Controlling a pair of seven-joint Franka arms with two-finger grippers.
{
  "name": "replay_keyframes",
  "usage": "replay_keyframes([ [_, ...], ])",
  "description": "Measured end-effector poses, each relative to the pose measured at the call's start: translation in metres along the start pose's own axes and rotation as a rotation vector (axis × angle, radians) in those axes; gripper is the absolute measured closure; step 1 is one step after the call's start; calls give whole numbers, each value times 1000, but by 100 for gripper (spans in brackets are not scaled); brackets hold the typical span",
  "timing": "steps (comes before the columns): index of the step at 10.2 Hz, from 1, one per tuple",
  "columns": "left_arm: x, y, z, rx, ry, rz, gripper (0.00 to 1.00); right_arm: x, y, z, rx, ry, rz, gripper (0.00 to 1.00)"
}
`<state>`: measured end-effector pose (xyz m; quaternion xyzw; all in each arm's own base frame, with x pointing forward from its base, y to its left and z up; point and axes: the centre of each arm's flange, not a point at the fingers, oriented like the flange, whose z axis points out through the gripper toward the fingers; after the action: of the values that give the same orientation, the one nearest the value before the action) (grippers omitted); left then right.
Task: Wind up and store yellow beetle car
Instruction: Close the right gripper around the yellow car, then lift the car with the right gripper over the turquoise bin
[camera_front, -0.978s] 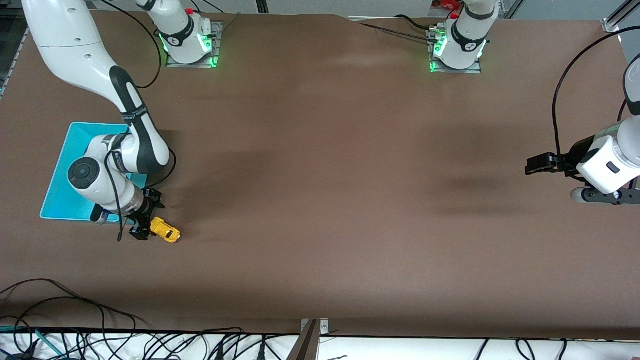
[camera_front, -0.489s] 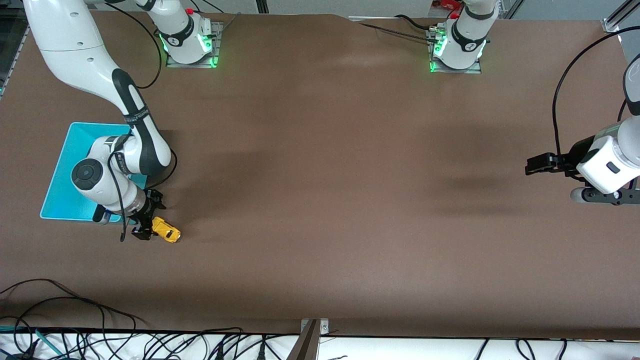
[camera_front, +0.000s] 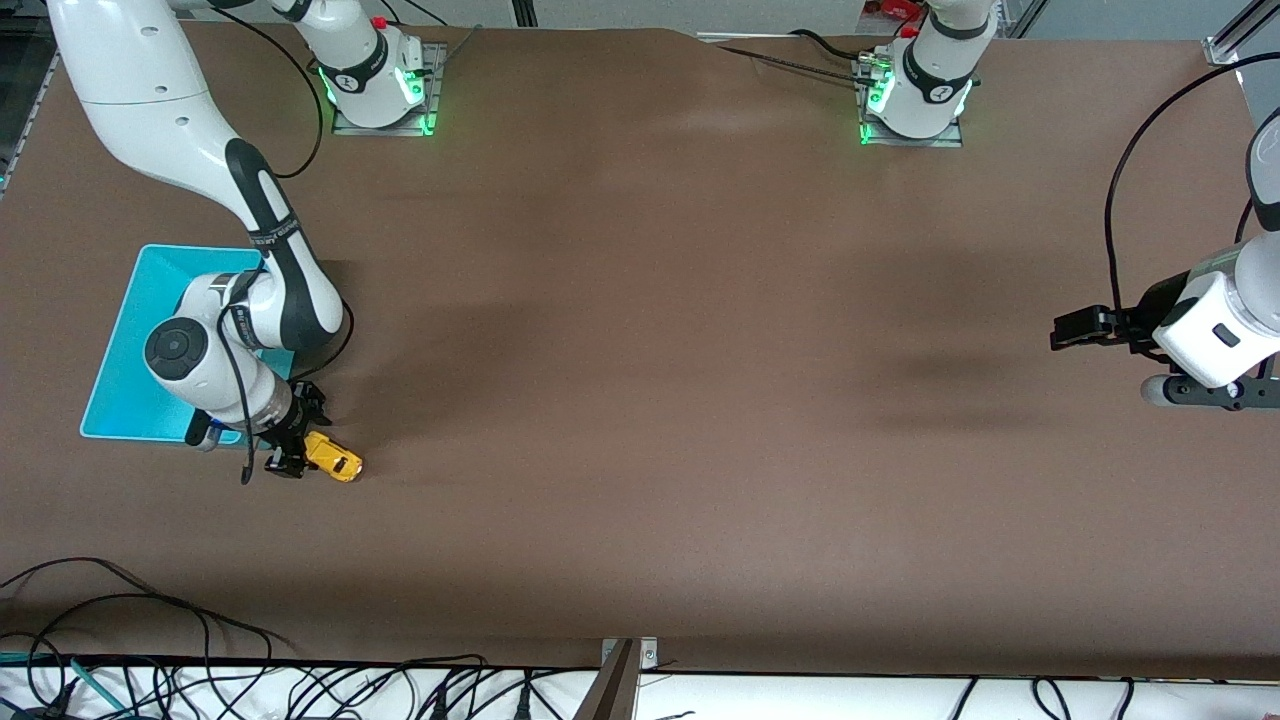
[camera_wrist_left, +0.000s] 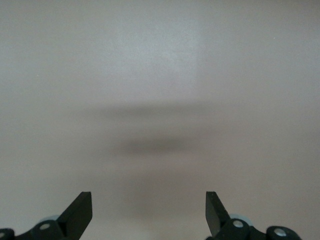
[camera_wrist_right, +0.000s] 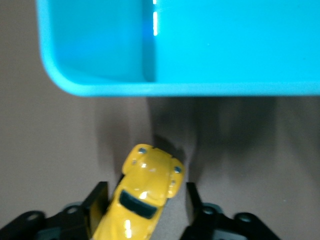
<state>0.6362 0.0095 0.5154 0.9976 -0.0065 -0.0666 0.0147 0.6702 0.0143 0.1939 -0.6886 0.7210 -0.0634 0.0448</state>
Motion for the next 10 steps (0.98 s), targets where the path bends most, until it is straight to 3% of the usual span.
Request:
replay_keyframes([
  [1, 0, 0, 0, 0, 0, 0, 0, 0, -2, -3, 7, 3, -9, 52],
  [2, 0, 0, 0, 0, 0, 0, 0, -1, -3, -5, 11, 6, -19, 57],
  [7, 0, 0, 0, 0, 0, 0, 0, -3, -17, -28, 54, 7, -37, 58],
  [10, 0, 0, 0, 0, 0, 0, 0, -3, -30, -83, 78, 12, -48, 59],
])
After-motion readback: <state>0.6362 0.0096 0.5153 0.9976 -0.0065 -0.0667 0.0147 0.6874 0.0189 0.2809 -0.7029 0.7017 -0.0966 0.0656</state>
